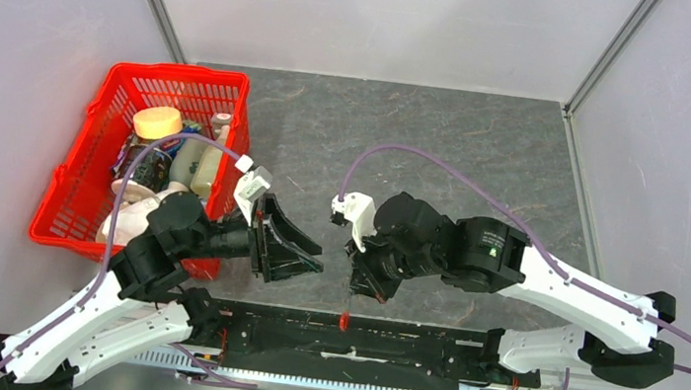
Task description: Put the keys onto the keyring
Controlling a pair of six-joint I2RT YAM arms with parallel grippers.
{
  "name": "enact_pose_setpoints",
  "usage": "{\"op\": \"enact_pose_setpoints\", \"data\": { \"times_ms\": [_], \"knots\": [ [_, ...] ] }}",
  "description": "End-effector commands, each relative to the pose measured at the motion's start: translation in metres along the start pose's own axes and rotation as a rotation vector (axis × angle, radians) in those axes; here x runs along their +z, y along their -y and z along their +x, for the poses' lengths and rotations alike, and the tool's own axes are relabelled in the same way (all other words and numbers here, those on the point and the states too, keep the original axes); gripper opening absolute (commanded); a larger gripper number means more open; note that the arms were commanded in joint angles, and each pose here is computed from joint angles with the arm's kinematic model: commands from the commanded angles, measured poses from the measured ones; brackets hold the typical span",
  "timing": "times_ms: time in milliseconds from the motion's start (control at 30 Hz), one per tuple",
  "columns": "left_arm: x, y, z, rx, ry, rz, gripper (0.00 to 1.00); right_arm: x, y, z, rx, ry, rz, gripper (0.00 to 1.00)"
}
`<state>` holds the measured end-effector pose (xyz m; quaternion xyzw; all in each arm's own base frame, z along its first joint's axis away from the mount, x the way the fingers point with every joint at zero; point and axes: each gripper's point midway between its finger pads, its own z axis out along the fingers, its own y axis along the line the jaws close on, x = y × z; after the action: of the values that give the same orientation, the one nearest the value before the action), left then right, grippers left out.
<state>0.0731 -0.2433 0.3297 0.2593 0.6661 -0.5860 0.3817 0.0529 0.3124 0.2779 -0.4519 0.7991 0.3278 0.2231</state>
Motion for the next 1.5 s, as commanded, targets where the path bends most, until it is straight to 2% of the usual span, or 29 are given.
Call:
{"op": "enact_pose_setpoints", "data": {
  "times_ms": [0, 433, 767, 1467],
  "knots": [
    [-0.002, 0.037, -0.014, 0.025, 0.030, 0.174, 0.58, -0.024, -0.024, -0.020, -0.066, 0.060, -0.106, 0.00],
    [0.002, 0.050, -0.012, 0.020, 0.006, 0.275, 0.54, -0.037, -0.044, -0.047, -0.100, 0.069, -0.168, 0.00],
    [0.004, 0.047, -0.005, 0.015, -0.024, 0.285, 0.45, -0.040, -0.047, -0.062, -0.109, 0.100, -0.162, 0.00],
    [0.001, 0.048, 0.001, 0.023, -0.035, 0.300, 0.39, -0.040, -0.050, -0.072, -0.102, 0.119, -0.168, 0.00]
  ]
}}
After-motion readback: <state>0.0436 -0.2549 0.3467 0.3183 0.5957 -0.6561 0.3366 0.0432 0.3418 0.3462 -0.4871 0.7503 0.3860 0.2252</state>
